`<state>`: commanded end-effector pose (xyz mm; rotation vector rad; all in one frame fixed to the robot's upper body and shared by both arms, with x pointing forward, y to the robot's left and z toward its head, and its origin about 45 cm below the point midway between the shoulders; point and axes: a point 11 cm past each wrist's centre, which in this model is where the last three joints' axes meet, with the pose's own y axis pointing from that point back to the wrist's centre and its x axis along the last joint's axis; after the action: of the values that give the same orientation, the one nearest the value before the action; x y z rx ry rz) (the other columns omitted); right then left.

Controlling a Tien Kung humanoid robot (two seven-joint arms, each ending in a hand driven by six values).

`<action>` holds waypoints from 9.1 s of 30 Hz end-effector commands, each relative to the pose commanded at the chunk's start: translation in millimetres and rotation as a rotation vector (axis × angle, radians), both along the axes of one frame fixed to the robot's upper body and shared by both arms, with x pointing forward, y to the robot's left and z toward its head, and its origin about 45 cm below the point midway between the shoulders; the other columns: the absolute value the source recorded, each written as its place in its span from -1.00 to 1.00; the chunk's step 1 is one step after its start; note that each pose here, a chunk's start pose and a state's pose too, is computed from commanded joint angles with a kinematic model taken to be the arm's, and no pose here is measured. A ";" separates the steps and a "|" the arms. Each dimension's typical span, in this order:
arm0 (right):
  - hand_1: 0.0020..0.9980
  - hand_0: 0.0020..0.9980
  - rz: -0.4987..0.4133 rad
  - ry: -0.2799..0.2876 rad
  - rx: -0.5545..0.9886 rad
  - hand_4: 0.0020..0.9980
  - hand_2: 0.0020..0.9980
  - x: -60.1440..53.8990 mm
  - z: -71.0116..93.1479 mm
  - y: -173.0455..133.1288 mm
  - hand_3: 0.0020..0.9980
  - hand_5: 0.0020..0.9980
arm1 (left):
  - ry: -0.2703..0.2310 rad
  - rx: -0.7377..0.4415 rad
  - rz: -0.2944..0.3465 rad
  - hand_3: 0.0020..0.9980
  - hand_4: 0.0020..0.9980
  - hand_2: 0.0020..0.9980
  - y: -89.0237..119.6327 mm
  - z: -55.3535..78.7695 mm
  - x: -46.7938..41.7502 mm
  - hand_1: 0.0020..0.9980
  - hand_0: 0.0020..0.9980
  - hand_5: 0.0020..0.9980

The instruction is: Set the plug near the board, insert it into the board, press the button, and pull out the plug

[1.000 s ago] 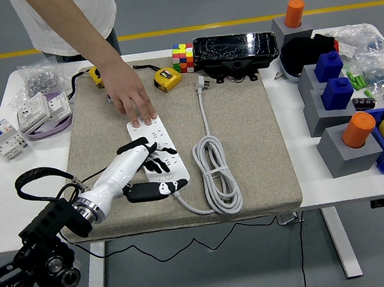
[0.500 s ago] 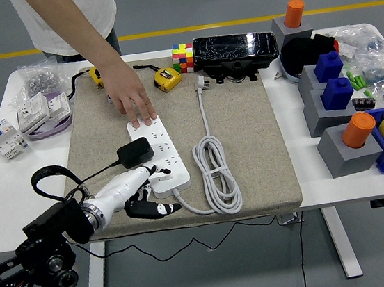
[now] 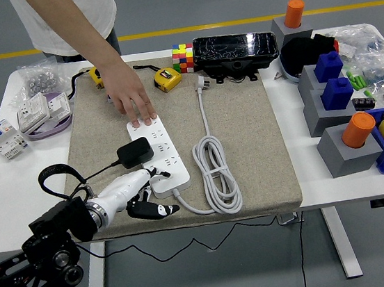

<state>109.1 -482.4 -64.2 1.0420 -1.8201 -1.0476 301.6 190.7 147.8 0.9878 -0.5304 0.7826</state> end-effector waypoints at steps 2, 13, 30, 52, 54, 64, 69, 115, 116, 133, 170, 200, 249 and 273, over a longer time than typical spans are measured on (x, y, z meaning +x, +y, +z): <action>0.27 0.12 0.000 0.000 0.000 0.93 0.24 0.0 0.0 -0.1 0.20 -0.01 | 0.005 0.009 0.004 0.76 0.67 -0.73 1.1 -1.9 0.3 -0.86 -0.86 -0.14; 0.27 0.12 -0.008 0.000 0.000 0.93 0.24 -1.7 -0.1 -0.7 0.20 -0.01 | 0.021 0.010 0.007 0.72 0.65 -0.73 2.2 -3.5 -0.6 -0.86 -0.86 -0.16; 0.27 0.12 -0.011 -0.007 0.006 0.93 0.24 0.1 -1.6 3.4 0.20 -0.01 | -0.335 -0.558 0.167 0.07 0.65 -0.33 26.9 52.2 34.0 -0.49 -0.50 -0.19; 0.28 0.12 -0.012 -0.003 0.008 0.93 0.24 -1.0 -2.1 3.6 0.20 -0.01 | -0.343 -0.629 0.307 0.07 0.66 -0.17 50.1 50.7 43.6 -0.35 -0.44 -0.16; 0.27 0.12 -0.012 -0.003 0.007 0.93 0.24 -1.0 -2.0 3.4 0.20 -0.01 | -0.340 -0.625 0.305 0.07 0.61 -0.16 49.9 50.4 43.5 -0.35 -0.45 -0.24; 0.27 0.12 -0.007 -0.001 0.007 0.93 0.24 -1.0 -1.8 3.1 0.20 -0.01 | -0.271 -0.552 0.164 0.09 0.58 -0.22 24.4 45.2 32.1 -0.43 -0.54 -0.28; 0.28 0.12 -0.004 -0.004 0.005 0.93 0.23 1.2 -0.7 2.2 0.20 -0.01 | -0.190 -0.454 0.073 0.26 0.62 -0.73 7.1 37.3 23.0 -0.85 -0.82 -0.33; 0.27 0.12 -0.001 0.001 0.001 0.93 0.22 -0.9 -0.2 0.1 0.20 -0.01 | 0.056 -0.087 0.053 0.58 0.71 -0.73 9.5 -12.3 10.9 -0.86 -0.86 -0.34; 0.27 0.12 -0.001 0.001 0.001 0.93 0.22 -1.0 -0.3 0.2 0.20 -0.01 | 0.052 -0.096 0.052 0.58 0.71 -0.73 8.7 -11.3 10.8 -0.86 -0.86 -0.34; 0.27 0.12 -0.008 0.001 0.004 0.93 0.22 -2.6 -1.6 2.0 0.20 -0.01 | -0.243 -0.505 0.122 0.17 0.70 -0.25 9.4 30.5 33.6 -0.53 -0.55 -0.35; 0.28 0.12 -0.010 0.004 0.007 0.93 0.22 -4.5 -2.5 2.9 0.20 -0.01 | -0.343 -0.124 0.210 0.18 0.71 0.05 45.9 -5.7 77.2 0.08 -0.11 -0.42; 0.28 0.12 -0.009 0.004 0.007 0.93 0.22 -4.7 -2.6 3.1 0.20 -0.01 | -0.455 -0.233 0.183 -0.04 0.07 -0.27 46.1 5.0 77.8 -0.36 -0.31 -1.00; 0.27 0.12 -0.010 0.007 0.011 0.93 0.22 -5.8 -4.3 5.7 0.20 -0.01 | -0.543 -0.474 0.400 0.26 1.00 0.33 109.0 25.8 63.4 0.34 0.17 -0.48; 0.27 0.12 0.004 -0.009 0.017 0.93 0.22 4.9 -3.3 8.8 0.20 -0.01 | -0.321 -0.934 0.794 0.09 0.54 -0.01 146.4 26.6 71.1 -0.17 -0.22 -0.55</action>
<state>114.0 -473.6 -67.5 1.0617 -1.8179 -1.0593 372.7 337.1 174.4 0.1498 0.0298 1.7115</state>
